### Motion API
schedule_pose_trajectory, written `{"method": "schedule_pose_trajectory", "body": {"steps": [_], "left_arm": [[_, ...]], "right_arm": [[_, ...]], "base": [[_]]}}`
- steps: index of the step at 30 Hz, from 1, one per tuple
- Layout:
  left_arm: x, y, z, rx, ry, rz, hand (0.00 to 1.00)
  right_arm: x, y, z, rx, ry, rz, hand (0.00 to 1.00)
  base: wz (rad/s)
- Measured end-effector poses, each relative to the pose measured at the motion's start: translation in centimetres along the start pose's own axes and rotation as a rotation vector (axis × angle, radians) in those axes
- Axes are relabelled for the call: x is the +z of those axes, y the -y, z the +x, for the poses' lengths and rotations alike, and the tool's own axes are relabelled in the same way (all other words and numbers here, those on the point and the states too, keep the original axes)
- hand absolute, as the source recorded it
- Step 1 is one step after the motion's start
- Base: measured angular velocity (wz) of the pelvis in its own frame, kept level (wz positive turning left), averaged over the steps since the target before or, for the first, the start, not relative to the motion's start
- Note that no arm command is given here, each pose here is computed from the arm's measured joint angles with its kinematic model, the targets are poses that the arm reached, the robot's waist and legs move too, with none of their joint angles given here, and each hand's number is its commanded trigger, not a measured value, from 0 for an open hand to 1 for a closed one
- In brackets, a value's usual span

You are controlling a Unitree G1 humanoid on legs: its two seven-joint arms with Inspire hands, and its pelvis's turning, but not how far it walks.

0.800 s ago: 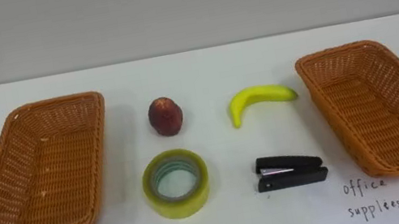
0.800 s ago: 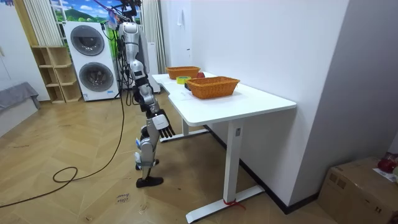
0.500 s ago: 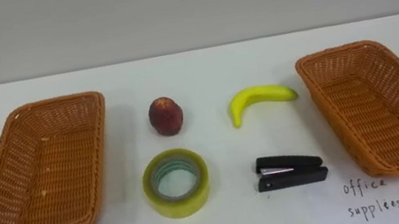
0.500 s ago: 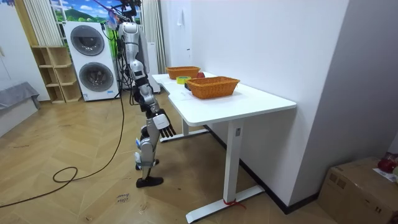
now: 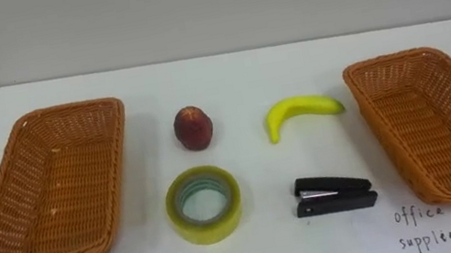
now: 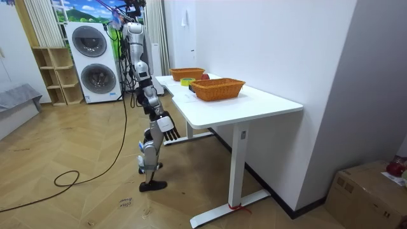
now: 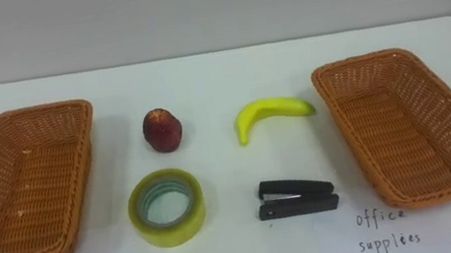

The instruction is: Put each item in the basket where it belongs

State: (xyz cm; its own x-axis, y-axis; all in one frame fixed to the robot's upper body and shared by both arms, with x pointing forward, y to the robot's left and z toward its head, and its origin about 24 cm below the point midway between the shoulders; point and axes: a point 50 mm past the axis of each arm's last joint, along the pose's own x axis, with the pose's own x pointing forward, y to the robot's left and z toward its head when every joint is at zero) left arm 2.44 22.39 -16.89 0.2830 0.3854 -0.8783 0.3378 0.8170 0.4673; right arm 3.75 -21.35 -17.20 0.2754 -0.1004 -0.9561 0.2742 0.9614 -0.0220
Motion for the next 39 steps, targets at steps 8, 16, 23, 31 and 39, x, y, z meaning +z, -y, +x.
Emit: {"method": "schedule_pose_trajectory", "body": {"steps": [8, 16, 23, 31, 39], "left_arm": [[-0.4, 0.1, -0.1, -0.007, -0.019, 0.005, 0.0], [-1.7, -0.2, -0.2, -0.006, -0.064, -0.042, 0.0], [-2.4, -0.8, -0.2, 0.024, -0.094, -0.109, 0.0], [-2.8, -1.1, -0.2, 0.032, -0.115, -0.161, 0.0], [-4.6, -2.6, -0.4, 0.085, -0.154, -0.195, 0.0]], "right_arm": [[-0.8, 0.3, -0.1, -0.014, -0.038, 0.099, 0.0], [-2.1, 1.5, -0.4, -0.075, -0.074, 0.3, 0.0], [-3.6, 2.9, -1.0, -0.176, -0.096, 0.461, 0.0], [-4.5, 4.1, -1.5, -0.242, -0.127, 0.588, 0.0], [-3.8, 5.9, -1.9, -0.38, -0.061, 0.868, 0.0]], "base": [[0.0], [0.02], [0.0], [-0.05], [-0.01]]}}
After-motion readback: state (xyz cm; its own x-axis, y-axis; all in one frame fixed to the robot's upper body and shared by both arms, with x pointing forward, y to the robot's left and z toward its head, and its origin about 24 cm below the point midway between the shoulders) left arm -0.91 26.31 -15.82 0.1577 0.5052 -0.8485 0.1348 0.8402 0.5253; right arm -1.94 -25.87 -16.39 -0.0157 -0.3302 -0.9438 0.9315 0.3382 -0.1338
